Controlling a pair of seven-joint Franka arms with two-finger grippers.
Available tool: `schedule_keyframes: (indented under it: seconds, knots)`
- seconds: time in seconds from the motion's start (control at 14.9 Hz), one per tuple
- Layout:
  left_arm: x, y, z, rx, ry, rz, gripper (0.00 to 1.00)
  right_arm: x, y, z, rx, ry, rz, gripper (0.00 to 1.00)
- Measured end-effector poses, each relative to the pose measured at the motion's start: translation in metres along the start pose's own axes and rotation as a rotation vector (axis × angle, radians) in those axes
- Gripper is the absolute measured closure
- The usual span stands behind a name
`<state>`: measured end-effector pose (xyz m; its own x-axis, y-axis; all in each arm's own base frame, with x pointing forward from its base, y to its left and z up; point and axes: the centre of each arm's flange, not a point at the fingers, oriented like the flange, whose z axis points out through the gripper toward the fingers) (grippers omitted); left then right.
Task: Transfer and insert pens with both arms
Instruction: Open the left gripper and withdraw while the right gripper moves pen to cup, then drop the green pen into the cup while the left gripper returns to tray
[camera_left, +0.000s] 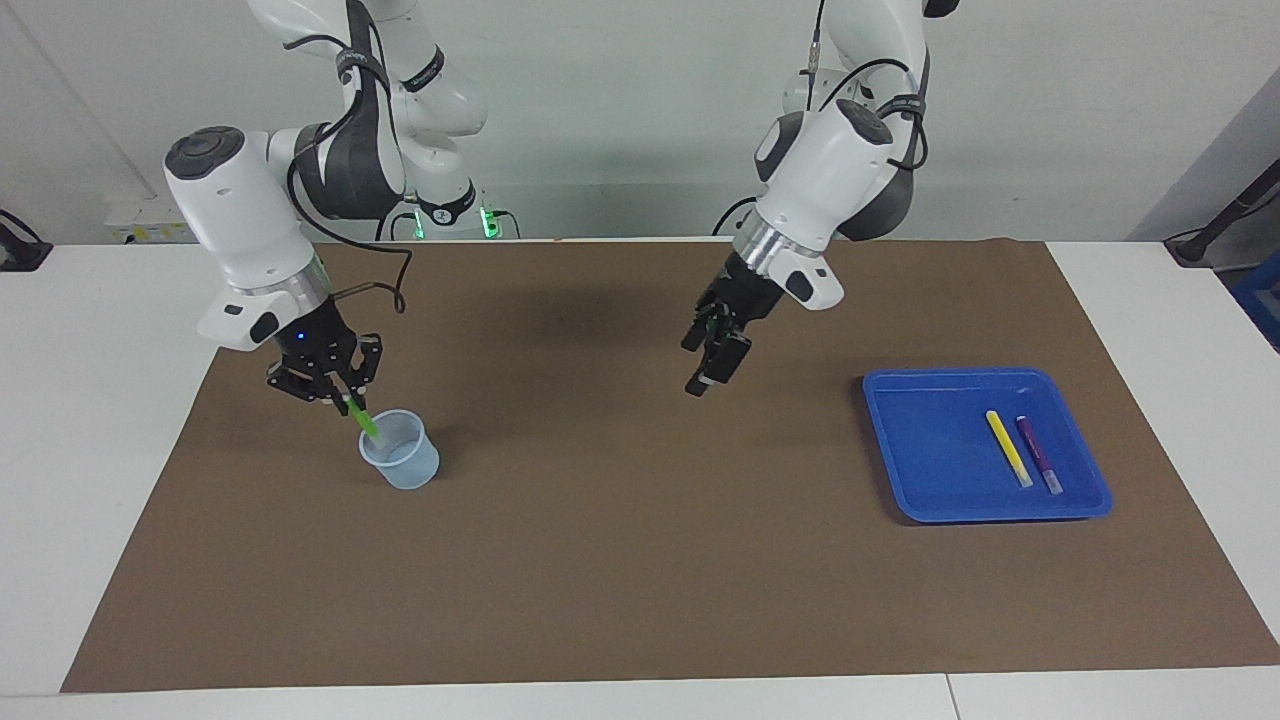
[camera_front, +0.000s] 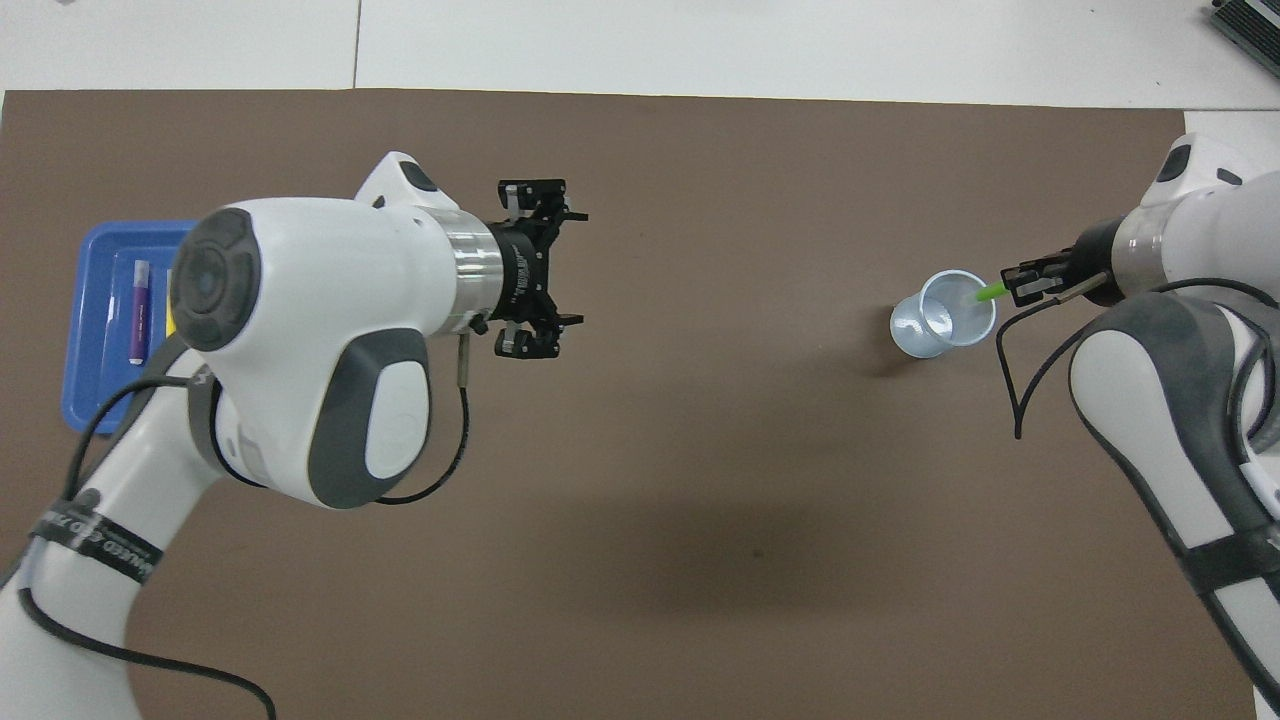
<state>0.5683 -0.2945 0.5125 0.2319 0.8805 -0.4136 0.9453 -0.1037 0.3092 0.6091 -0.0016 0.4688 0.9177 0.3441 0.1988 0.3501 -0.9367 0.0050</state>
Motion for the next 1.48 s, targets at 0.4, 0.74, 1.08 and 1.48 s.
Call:
schedule_keyframes:
  seconds: [0.4,0.74,1.08,1.48]
  knots:
    - [0.068,0.013,-0.030,0.037,0.061,0.098,0.00,0.006,0.002,0.021,0.002,0.011,-0.001,0.81]
    - [0.126,0.021,-0.051,0.047,0.092,0.256,0.00,0.009,0.007,0.058,0.014,0.000,0.006,0.44]
    - [0.182,0.013,-0.079,0.135,0.080,0.412,0.00,0.008,0.017,0.036,0.006,-0.001,0.022,0.00]
    - [0.217,0.008,-0.095,0.237,0.190,0.693,0.00,-0.029,0.033,-0.092,0.012,-0.092,0.087,0.00]
